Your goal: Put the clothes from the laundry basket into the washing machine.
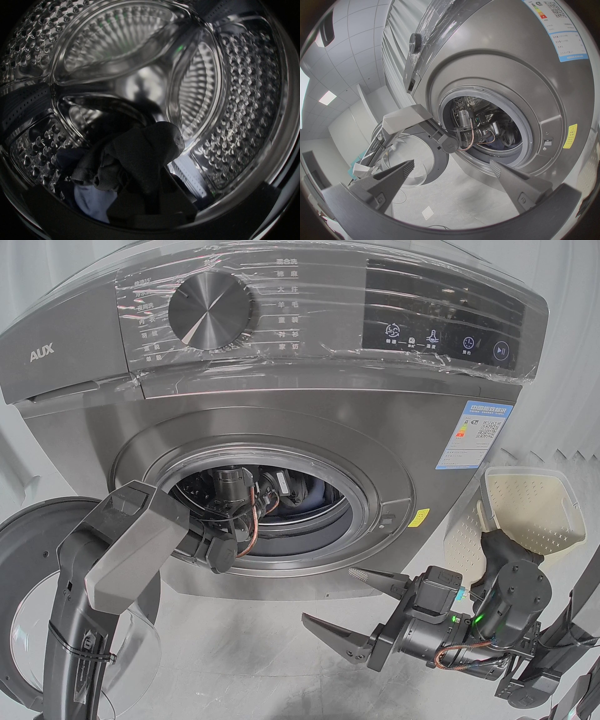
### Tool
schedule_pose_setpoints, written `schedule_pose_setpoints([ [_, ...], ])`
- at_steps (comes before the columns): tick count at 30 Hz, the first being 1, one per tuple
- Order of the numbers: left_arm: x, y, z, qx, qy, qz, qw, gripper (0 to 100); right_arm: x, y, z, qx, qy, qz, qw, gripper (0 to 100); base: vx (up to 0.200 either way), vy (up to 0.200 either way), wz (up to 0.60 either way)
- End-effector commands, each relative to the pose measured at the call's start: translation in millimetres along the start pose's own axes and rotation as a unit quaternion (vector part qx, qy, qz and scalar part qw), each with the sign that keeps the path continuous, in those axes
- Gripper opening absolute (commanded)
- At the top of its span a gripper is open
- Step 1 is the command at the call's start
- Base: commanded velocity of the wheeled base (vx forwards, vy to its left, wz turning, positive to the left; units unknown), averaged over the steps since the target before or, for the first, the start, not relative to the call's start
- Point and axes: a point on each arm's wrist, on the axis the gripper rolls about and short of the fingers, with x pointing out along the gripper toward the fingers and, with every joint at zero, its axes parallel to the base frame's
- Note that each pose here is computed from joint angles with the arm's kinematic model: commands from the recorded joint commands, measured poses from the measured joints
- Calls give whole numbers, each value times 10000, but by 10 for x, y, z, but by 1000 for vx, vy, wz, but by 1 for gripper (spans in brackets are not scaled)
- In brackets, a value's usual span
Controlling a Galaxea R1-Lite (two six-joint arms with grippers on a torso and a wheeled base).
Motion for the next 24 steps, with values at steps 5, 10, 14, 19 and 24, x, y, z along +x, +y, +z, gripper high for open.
schedule_pose_setpoints([
  [5, 204, 42, 79, -225, -585, 129, 9979, 0, 6, -3, -10, 10, 14, -17, 10000, 100, 0, 0, 0],
  [10, 181, 21, 42, -211, -526, 113, 9983, 100, 4, 2, -7, 10, 9, 0, 10000, 100, 0, 0, 0],
  [14, 139, -4, 3, -258, -385, 106, 9989, 100, 6, 1, -11, 10, 16, -1, 10000, 100, 0, 0, 0],
  [19, 80, -5, -53, -249, -210, 119, 9994, 100, 4, -2, -6, 10, 6, -15, 10000, 100, 0, 0, 0],
  [24, 57, 10, -103, -214, -71, 155, 9996, 100, 2, -1, -2, 9, -1, -14, 10000, 100, 0, 0, 0],
])
